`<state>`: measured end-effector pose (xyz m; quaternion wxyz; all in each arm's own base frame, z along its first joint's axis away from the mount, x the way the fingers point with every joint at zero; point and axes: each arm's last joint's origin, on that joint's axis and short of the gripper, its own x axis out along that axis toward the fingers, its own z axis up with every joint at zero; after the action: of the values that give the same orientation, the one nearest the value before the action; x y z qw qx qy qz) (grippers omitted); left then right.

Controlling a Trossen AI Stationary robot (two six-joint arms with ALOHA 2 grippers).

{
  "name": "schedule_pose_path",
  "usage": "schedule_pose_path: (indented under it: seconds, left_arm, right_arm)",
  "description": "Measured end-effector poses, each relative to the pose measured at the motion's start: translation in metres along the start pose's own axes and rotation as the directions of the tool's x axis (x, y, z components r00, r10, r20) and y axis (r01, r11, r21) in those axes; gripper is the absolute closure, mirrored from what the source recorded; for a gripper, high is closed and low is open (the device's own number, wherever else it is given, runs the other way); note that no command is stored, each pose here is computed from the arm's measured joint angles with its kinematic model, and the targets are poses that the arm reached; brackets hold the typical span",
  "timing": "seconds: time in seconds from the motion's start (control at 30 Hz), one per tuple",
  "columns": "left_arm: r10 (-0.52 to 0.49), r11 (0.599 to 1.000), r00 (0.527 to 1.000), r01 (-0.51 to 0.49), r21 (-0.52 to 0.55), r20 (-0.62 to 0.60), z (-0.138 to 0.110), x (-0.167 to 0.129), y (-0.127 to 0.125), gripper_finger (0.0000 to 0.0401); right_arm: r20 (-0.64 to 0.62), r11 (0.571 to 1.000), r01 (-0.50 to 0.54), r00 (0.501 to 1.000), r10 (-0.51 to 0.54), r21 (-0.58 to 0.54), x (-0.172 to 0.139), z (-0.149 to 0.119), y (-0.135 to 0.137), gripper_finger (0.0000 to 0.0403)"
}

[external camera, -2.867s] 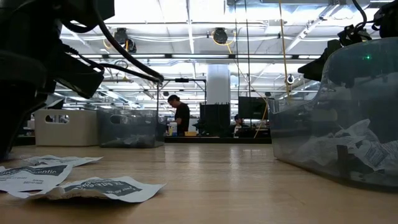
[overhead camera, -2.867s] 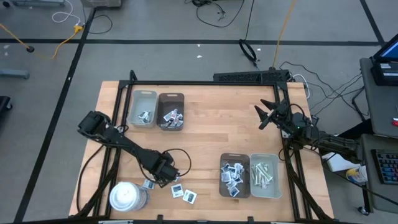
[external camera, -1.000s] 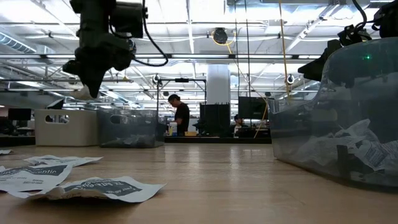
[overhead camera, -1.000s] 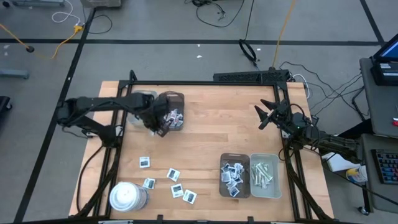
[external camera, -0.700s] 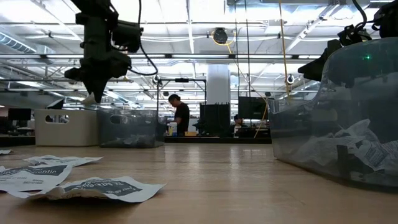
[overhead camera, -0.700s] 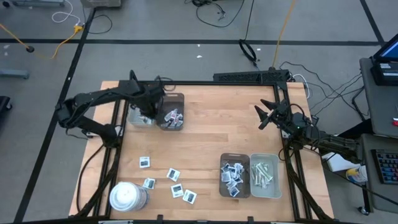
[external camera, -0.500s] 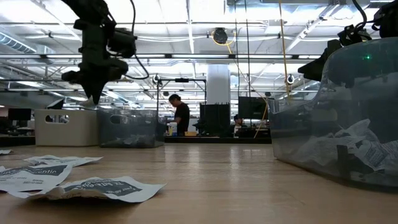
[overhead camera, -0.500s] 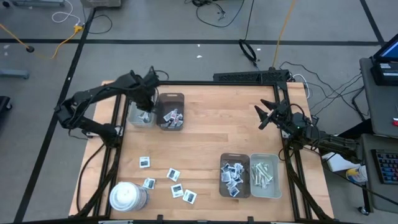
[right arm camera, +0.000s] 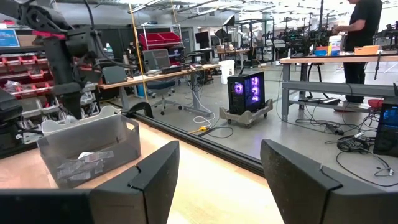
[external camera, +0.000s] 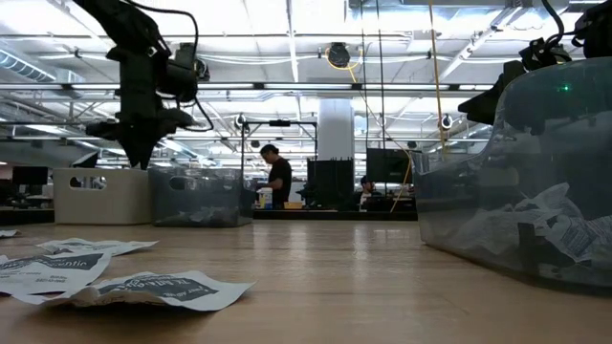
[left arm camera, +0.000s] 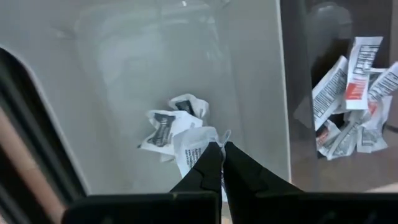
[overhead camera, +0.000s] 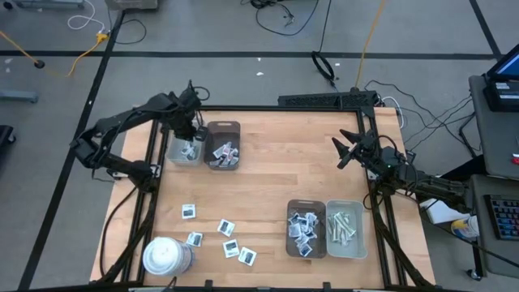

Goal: Pick & Place First Aid Supplies
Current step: Put the white towelette pack into the top gray bin

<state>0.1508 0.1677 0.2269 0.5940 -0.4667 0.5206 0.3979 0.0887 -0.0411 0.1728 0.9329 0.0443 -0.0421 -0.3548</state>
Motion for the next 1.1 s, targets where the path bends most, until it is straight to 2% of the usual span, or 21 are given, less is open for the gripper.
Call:
schedule_pose_path:
  seconds: [0.1, 0.3, 0.5, 0.63, 0.93, 1.1]
  left_arm:
    - [0.000, 1.000, 1.000, 0.000, -0.009, -0.001, -0.005, 0.012, -0.003, 0.0398]
    - [0.066, 0.998, 0.998, -0.065, -0.025, 0.004, -0.017, 0.032, -0.006, 0.0398]
    - [0.088, 0.996, 0.996, -0.089, -0.026, -0.004, -0.021, 0.038, -0.005, 0.0390]
    - [0.105, 0.993, 0.994, -0.103, -0.057, 0.025, -0.019, 0.038, -0.005, 0.0347]
    - [0.099, 0.993, 0.995, -0.096, -0.069, 0.030, -0.018, 0.036, -0.006, 0.0203]
    - [0.098, 0.990, 0.995, -0.095, -0.103, 0.018, -0.015, 0.022, -0.009, 0.0170]
  right_arm:
    - [0.000, 1.000, 0.000, 1.000, 0.000, 0.000, 0.000, 0.000, 0.000, 0.0183]
    - [0.000, 1.000, 0.000, 1.000, 0.000, 0.000, 0.000, 0.000, 0.000, 0.0181]
    - [0.000, 1.000, 0.000, 1.000, 0.000, 0.000, 0.000, 0.000, 0.000, 0.0183]
    - [-0.001, 1.000, 0.000, 1.000, 0.000, -0.001, 0.000, 0.000, 0.000, 0.0181]
    - [0.000, 1.000, 0.000, 1.000, 0.000, 0.000, 0.000, 0.000, 0.000, 0.0183]
    - [0.000, 1.000, 0.000, 1.000, 0.000, -0.001, 0.000, 0.000, 0.000, 0.0182]
